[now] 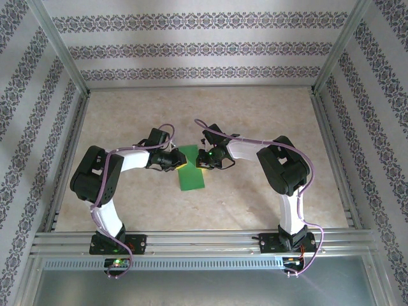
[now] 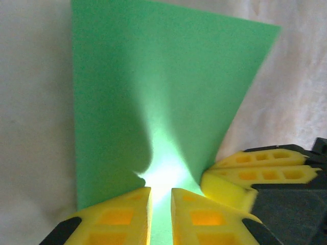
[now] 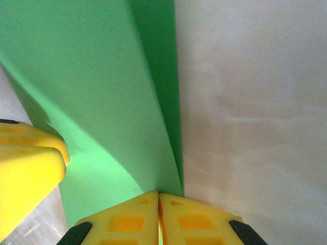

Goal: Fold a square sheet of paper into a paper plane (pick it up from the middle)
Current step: First fold the square sheet of paper in half at the center of the table.

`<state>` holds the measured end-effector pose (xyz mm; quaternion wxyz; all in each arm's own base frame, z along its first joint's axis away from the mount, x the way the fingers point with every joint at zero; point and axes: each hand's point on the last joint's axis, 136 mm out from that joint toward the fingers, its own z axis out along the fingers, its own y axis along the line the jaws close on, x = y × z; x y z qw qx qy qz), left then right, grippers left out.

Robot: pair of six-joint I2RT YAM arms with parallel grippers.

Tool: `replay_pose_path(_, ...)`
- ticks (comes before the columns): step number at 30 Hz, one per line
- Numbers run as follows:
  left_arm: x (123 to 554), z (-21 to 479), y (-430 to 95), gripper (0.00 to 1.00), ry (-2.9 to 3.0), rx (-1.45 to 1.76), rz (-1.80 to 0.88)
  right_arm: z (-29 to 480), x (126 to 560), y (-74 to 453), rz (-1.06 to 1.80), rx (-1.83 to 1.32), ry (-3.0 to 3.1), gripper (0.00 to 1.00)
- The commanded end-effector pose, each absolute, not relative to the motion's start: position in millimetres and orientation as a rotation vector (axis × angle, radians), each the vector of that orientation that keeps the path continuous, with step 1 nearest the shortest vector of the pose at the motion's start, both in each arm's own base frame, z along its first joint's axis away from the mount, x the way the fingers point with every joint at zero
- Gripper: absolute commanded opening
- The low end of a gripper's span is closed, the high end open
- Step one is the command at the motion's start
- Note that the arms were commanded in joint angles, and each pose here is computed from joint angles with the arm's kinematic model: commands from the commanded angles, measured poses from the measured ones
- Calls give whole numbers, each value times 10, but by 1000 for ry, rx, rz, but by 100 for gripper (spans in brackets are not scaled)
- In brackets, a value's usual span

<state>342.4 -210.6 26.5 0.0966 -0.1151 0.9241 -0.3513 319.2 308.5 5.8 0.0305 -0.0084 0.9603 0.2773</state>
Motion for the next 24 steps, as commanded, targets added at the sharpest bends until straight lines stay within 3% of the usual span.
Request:
replay_pose_path(1,3366,48,-1895,17,2824,-354,-859,-831,2716,2232,265,110,3246,11)
replay_pose_path(8,3352,-116,-1586,16,2859,-479,-740,-868,2672,2071,160,113,3254,11)
replay_pose_path(14,3502,137,-1417,18,2804,-429,-745,-884,2662,2050,162,115,3255,11)
replay_pose_path(20,3646,735,-1923,20,2637,-214,-1002,-889,2649,2099,191,101,3263,10)
replay_pose_path(24,3688,662,-2088,20,2644,-230,-1019,-901,2648,2107,191,103,3264,10)
